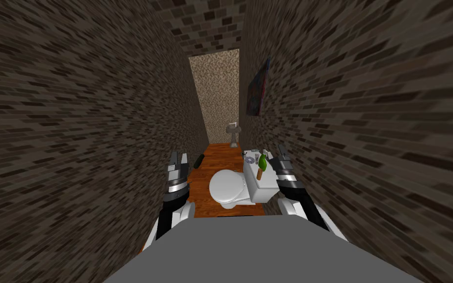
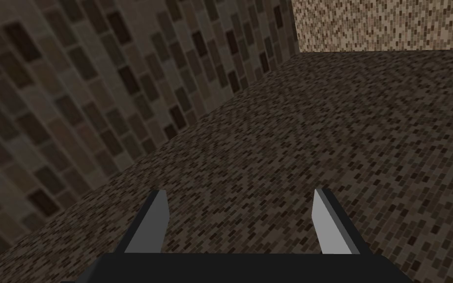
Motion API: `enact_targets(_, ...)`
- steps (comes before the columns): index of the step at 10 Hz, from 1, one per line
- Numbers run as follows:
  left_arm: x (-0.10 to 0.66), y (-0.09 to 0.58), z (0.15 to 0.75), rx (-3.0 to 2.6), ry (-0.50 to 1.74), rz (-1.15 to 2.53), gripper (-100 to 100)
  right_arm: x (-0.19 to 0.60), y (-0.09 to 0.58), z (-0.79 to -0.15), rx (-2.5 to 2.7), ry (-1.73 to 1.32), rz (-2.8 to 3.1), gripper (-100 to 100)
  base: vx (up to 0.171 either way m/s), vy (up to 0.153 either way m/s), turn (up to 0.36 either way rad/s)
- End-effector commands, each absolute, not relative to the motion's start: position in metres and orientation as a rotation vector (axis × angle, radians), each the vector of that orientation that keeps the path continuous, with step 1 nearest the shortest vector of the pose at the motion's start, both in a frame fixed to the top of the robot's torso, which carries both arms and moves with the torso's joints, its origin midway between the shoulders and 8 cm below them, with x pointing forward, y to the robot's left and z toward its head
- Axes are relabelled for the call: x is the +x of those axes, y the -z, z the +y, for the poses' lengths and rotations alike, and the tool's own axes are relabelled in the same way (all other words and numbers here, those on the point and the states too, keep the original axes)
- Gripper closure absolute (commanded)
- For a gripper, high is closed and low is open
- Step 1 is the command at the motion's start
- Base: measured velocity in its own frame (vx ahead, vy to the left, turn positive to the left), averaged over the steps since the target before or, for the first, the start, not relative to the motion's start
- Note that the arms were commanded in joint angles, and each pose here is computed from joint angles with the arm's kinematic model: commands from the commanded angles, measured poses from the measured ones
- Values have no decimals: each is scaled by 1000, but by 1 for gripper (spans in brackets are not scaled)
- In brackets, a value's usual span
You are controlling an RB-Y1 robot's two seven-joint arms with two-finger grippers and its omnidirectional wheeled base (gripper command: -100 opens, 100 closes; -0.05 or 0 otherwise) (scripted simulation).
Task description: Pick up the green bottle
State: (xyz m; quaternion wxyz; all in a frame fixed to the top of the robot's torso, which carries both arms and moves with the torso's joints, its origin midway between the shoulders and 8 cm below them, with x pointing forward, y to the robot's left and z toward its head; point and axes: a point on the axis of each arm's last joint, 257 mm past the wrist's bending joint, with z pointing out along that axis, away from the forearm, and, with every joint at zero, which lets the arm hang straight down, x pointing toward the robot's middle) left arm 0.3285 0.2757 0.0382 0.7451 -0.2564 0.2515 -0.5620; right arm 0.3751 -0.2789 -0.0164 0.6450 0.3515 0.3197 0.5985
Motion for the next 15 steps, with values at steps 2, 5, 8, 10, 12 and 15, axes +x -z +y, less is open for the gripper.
enact_targets(2, 328, -38, 276, -561, 1230, 551, 0, 377, 32, -281, 789, -1330, 816, -100, 0, 14, 48)
enact_targets(5, 328, -38, 276, -561, 1230, 551, 0, 379, 57, -288, 789, -1277, 932, -100, 1, 26, 53)
enact_targets(8, 328, -38, 276, -561, 1230, 551, 0, 378, 89, -302, 798, -1202, 1064, -100, 1, 33, 73)
enact_targets(10, 328, -38, 276, -561, 1230, 551, 0, 377, 100, -307, 791, -1171, 1121, -100, 1, 31, 52)
enact_targets(12, 328, -38, 276, -561, 1230, 551, 0, 373, 121, -321, 803, -1110, 1209, -100, 2, 26, 77)
enact_targets(15, 328, -38, 276, -561, 1230, 551, 0, 367, 143, -336, 798, -1038, 1314, -100, 1, 26, 60)
